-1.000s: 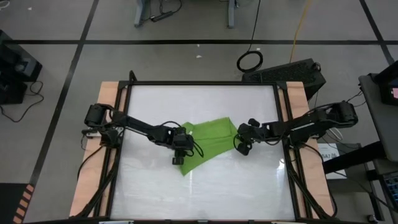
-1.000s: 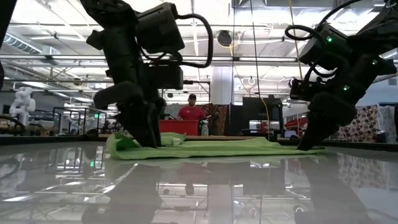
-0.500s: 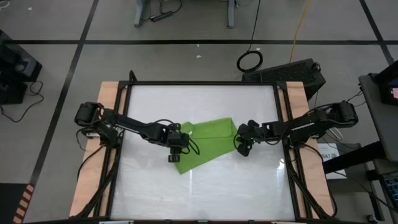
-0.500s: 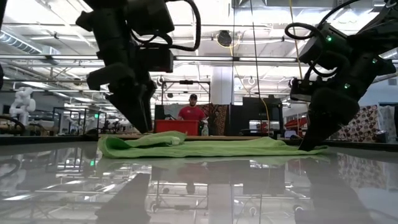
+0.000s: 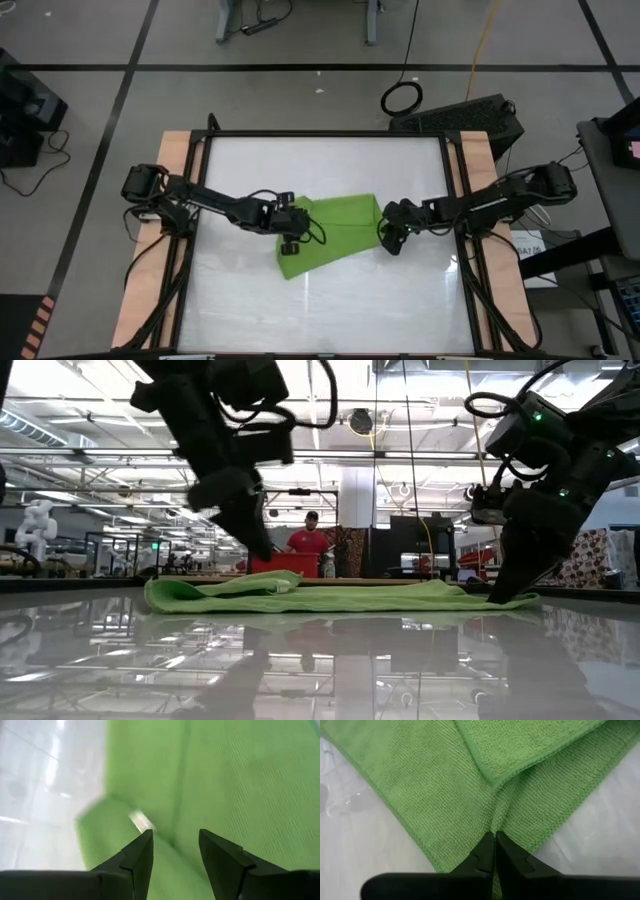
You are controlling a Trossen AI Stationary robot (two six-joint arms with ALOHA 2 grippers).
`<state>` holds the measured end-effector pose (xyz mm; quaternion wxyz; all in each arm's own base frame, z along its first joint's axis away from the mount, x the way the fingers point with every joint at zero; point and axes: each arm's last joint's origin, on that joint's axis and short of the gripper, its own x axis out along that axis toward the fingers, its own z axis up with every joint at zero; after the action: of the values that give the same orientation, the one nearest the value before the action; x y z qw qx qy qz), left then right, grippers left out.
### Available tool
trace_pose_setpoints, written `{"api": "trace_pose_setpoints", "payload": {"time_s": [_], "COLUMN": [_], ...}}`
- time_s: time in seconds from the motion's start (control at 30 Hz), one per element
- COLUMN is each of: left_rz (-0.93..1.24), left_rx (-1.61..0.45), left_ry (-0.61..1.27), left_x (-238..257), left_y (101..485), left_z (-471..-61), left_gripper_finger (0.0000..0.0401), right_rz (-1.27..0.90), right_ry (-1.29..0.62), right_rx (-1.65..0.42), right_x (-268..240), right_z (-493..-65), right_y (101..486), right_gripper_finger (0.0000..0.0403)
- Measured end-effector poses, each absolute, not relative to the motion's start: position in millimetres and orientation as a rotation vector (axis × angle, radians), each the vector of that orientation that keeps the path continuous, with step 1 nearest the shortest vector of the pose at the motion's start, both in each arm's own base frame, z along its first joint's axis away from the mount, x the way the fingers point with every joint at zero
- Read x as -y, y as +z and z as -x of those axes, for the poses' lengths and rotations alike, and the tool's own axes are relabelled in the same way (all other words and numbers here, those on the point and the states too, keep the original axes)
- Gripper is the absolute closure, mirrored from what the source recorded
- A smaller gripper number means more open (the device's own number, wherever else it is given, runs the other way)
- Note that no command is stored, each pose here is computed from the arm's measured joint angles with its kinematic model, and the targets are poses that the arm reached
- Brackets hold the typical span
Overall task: Roll towel
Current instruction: Fold the green towel
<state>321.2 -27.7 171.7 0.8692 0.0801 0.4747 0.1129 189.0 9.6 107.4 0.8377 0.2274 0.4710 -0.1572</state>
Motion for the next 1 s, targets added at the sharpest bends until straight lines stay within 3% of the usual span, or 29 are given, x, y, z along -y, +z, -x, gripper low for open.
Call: {"api": "trace_pose_setpoints", "payload": {"time_s": [0.3,0.8,0.9,1.0], "left_rz": [-0.165,-0.041,-0.048,-0.065], "left_rx": [-0.850,-0.925,-0.926,-0.922], "left_ry": [0.329,0.433,0.477,0.497], "left_x": [4.8,-11.3,-12.3,-13.0], "left_y": [165.9,134.7,133.7,134.0], "left_z": [-342.4,-346.2,-345.4,-345.4], "left_gripper_finger": [0.0235,0.0237,0.0257,0.0303], "right_rz": [-0.476,-0.464,-0.463,-0.461], "right_ry": [-0.345,-0.356,-0.356,-0.355], "right_rx": [-0.987,-0.971,-0.965,-0.963], "right_x": [-12.7,-12.3,-12.3,-12.3], "right_z": [-188.8,-189.5,-189.8,-190.1], "right_y": [107.5,108.0,108.3,108.5], "right_gripper_finger": [0.0394,0.0394,0.0394,0.0394]}}
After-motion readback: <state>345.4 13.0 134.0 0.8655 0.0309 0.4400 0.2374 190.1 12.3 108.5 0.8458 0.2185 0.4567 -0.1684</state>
